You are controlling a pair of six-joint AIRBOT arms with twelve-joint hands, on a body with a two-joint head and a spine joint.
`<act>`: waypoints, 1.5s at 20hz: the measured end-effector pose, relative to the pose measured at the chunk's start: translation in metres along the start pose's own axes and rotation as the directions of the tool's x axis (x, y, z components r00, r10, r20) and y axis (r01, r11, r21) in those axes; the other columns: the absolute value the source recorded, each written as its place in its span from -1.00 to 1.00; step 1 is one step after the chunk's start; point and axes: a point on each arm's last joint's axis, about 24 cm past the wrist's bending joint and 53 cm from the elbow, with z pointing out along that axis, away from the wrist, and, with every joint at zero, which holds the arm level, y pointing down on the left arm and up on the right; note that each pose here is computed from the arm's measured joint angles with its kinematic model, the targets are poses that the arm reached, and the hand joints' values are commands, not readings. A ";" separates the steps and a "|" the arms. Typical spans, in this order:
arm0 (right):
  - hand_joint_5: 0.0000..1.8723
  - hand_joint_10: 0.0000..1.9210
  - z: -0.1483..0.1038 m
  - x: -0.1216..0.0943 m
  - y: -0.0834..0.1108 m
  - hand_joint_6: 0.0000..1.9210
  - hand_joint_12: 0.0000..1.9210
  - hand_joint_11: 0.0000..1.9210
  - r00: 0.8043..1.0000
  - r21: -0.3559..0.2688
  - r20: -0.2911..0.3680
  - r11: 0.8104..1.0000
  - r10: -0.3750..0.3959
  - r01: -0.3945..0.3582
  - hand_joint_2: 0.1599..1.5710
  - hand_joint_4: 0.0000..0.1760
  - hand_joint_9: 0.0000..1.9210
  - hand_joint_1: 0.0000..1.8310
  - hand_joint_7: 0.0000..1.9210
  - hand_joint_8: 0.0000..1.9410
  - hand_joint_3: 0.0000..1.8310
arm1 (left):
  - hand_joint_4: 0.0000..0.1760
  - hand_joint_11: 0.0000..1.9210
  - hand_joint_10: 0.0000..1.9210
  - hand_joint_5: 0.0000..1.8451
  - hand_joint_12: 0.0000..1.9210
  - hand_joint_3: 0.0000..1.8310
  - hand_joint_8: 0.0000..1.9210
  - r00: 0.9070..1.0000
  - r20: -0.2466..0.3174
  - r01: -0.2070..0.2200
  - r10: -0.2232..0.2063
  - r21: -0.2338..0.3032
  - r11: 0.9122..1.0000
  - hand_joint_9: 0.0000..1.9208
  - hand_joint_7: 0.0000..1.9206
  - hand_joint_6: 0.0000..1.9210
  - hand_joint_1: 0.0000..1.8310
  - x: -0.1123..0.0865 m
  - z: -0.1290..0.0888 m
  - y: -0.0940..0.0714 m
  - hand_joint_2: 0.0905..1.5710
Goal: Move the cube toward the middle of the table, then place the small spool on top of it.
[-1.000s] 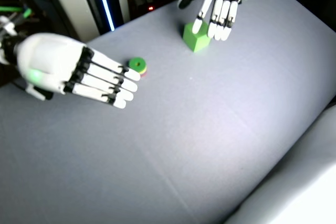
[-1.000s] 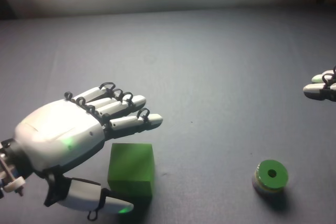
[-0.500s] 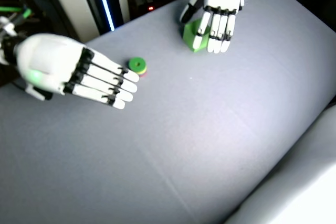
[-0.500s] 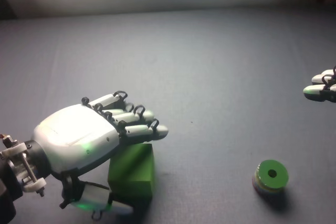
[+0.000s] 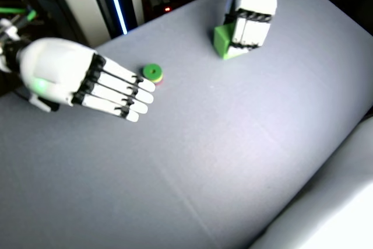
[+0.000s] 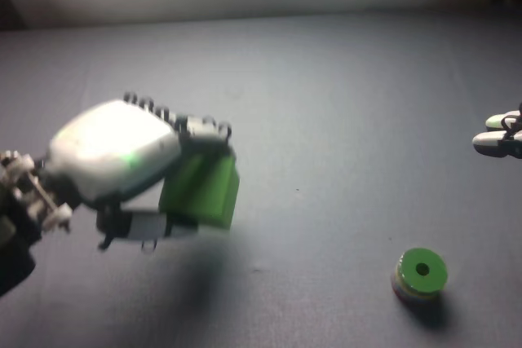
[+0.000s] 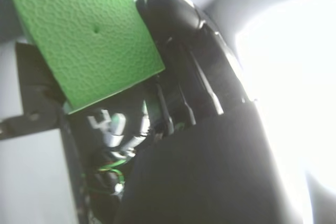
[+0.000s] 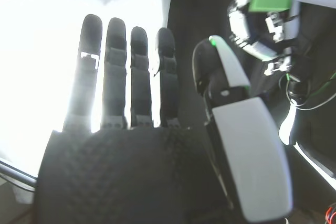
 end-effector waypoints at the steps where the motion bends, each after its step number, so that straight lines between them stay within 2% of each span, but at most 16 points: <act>1: -0.41 -1.00 0.000 0.000 0.000 -1.00 -0.03 -0.82 1.000 0.001 0.001 1.000 0.000 0.000 0.70 -1.00 -0.48 -0.20 -0.49 -1.00 -1.00 | -1.00 -0.36 0.38 -0.07 0.56 -1.00 0.64 1.000 0.012 -0.002 0.002 0.003 1.000 -0.30 -0.25 -0.02 0.36 -0.005 0.007 0.000 0.52; 7: -0.42 -1.00 0.001 0.000 -0.004 -1.00 -0.15 -0.80 1.000 0.004 0.004 1.000 0.000 0.000 0.72 -1.00 -0.49 -0.22 -0.48 -0.99 -1.00 | -1.00 -0.23 0.40 0.17 0.20 -1.00 0.27 1.000 0.001 0.005 -0.005 0.035 0.999 -0.15 -0.09 -0.41 0.50 -0.002 0.069 -0.013 0.40; 10: -0.31 -0.97 0.001 0.000 -0.004 -0.99 0.00 -0.63 1.000 0.006 0.007 1.000 0.002 -0.002 0.68 -1.00 -0.30 -0.11 -0.34 -0.99 -1.00 | -1.00 -0.21 0.49 0.06 0.31 -1.00 0.41 1.000 -0.025 0.019 -0.018 0.022 1.000 -0.17 -0.20 -0.27 0.49 0.007 0.088 -0.012 0.46; 11: -0.30 -0.95 0.001 0.001 -0.004 0.42 0.36 -0.65 1.000 0.003 0.005 1.000 0.002 -0.002 0.59 -0.97 -0.11 0.18 -0.26 0.21 -0.99 | -1.00 -0.22 0.22 0.20 0.49 -1.00 0.39 0.999 -0.030 0.019 -0.019 0.017 1.000 -0.11 -0.10 -0.43 0.40 0.010 0.092 -0.011 0.40; 13: -0.32 -0.93 0.001 0.003 -0.004 0.48 0.44 -0.66 1.000 0.005 0.004 1.000 0.007 -0.007 0.61 -0.81 -0.07 0.20 -0.28 0.48 -1.00 | -1.00 -0.23 0.18 0.22 0.62 -1.00 0.42 0.999 -0.040 0.028 -0.027 0.010 1.000 -0.09 -0.08 -0.49 0.38 0.015 0.099 -0.009 0.40; 14: -0.31 -0.89 0.001 0.003 -0.004 0.45 0.52 -0.58 1.000 0.005 0.002 1.000 0.007 -0.007 0.59 -1.00 0.01 0.22 -0.23 0.50 -1.00 | -1.00 -0.30 0.21 0.25 0.71 -1.00 0.44 0.998 -0.048 0.041 -0.040 0.004 0.999 -0.10 -0.09 -0.56 0.38 0.021 0.103 -0.008 0.40; 16: -0.29 -0.84 0.002 0.002 -0.005 0.41 0.51 -0.48 1.000 0.005 0.007 1.000 0.006 -0.006 0.55 -1.00 0.10 0.26 -0.14 0.38 -1.00 | -1.00 -0.54 -0.07 0.34 0.60 -1.00 0.28 0.996 -0.077 0.053 -0.054 -0.013 0.998 -0.13 -0.03 -0.64 0.38 0.033 0.108 -0.005 0.35; 17: -0.25 -0.81 0.002 0.001 -0.006 0.36 0.40 -0.41 1.000 0.007 0.007 1.000 0.005 -0.005 0.51 -1.00 0.14 0.28 -0.08 0.29 -1.00 | -1.00 -0.54 -0.62 0.08 0.29 -1.00 0.05 0.994 -0.092 0.052 -0.054 -0.023 0.998 -0.01 0.08 -0.13 0.35 0.039 0.110 -0.002 0.36; 18: -0.25 -0.81 0.002 0.002 -0.006 0.36 0.34 -0.39 1.000 0.006 0.007 1.000 0.006 -0.006 0.51 -1.00 0.14 0.28 -0.07 0.27 -1.00 | -1.00 -0.59 -0.84 -0.15 0.12 -1.00 -0.61 0.993 -0.094 0.063 -0.066 -0.033 0.997 -0.08 -0.13 -0.67 0.25 0.041 0.112 0.001 0.27; 19: -0.25 -0.81 0.002 0.003 -0.006 0.36 0.34 -0.39 1.000 0.006 0.007 1.000 0.008 -0.008 0.51 -1.00 0.14 0.28 -0.07 0.27 -1.00 | -1.00 -0.59 -0.84 -0.15 0.12 -1.00 -0.61 0.993 -0.092 0.073 -0.076 -0.043 0.996 -0.08 -0.13 -0.67 0.25 0.040 0.113 0.005 0.27; 20: -0.25 -0.84 0.002 0.004 -0.005 0.44 0.26 -0.38 1.000 0.004 0.003 1.000 0.008 -0.008 0.58 -1.00 0.15 0.13 0.10 -0.72 -1.00 | -1.00 -0.63 -0.99 -0.26 -0.12 -1.00 -0.98 0.993 -0.090 0.078 -0.082 -0.048 0.996 -0.25 -0.30 -0.98 0.24 0.039 0.113 0.008 0.22; 22: -0.25 -0.87 0.002 0.003 -0.005 0.45 0.27 -0.36 1.000 0.003 0.004 1.000 0.006 -0.006 0.58 -1.00 0.17 0.12 0.17 -0.88 -1.00 | -0.97 -0.70 -1.00 -0.33 -0.18 -1.00 -1.00 0.992 -0.092 0.081 -0.086 -0.056 0.995 -0.37 -0.39 -1.00 0.19 0.040 0.113 0.010 0.23; 24: -0.29 -0.94 0.002 0.002 -0.006 0.51 0.28 -0.40 1.000 0.004 0.005 1.000 0.004 -0.004 0.61 -1.00 0.15 0.09 0.16 -0.99 -1.00 | 0.35 -0.99 -1.00 -0.63 -0.19 -1.00 -1.00 0.992 -0.102 0.071 -0.077 -0.063 0.995 -0.71 -0.72 -1.00 0.09 0.042 0.113 0.013 0.17; 25: -0.29 -0.94 0.002 0.002 -0.006 0.51 0.28 -0.40 1.000 0.005 0.006 1.000 0.004 -0.004 0.61 -1.00 0.15 0.09 0.16 -0.99 -1.00 | 0.35 -0.99 -1.00 -0.63 -0.19 -1.00 -1.00 0.991 -0.111 0.069 -0.077 -0.072 0.995 -0.71 -0.72 -1.00 0.09 0.045 0.112 0.015 0.17; 27: -0.35 -1.00 0.002 0.003 -0.006 0.59 0.03 -0.50 1.000 0.005 0.005 1.000 0.004 -0.004 0.65 -1.00 -0.03 0.05 -0.02 -1.00 -1.00 | 0.98 -1.00 -1.00 -0.80 -0.38 -0.99 -1.00 0.990 -0.121 0.065 -0.074 -0.078 0.995 -0.85 -0.88 -1.00 -0.20 0.049 0.110 0.017 0.22; 30: -0.34 -1.00 0.002 0.003 -0.006 0.58 -0.12 -0.46 1.000 0.005 0.005 1.000 0.005 -0.005 0.65 -1.00 -0.07 0.07 -0.06 -1.00 -1.00 | 1.00 -1.00 -1.00 -0.86 -0.45 -0.97 -1.00 0.991 -0.112 0.071 -0.078 -0.071 0.995 -0.89 -0.91 -1.00 -0.54 0.045 0.107 0.015 0.38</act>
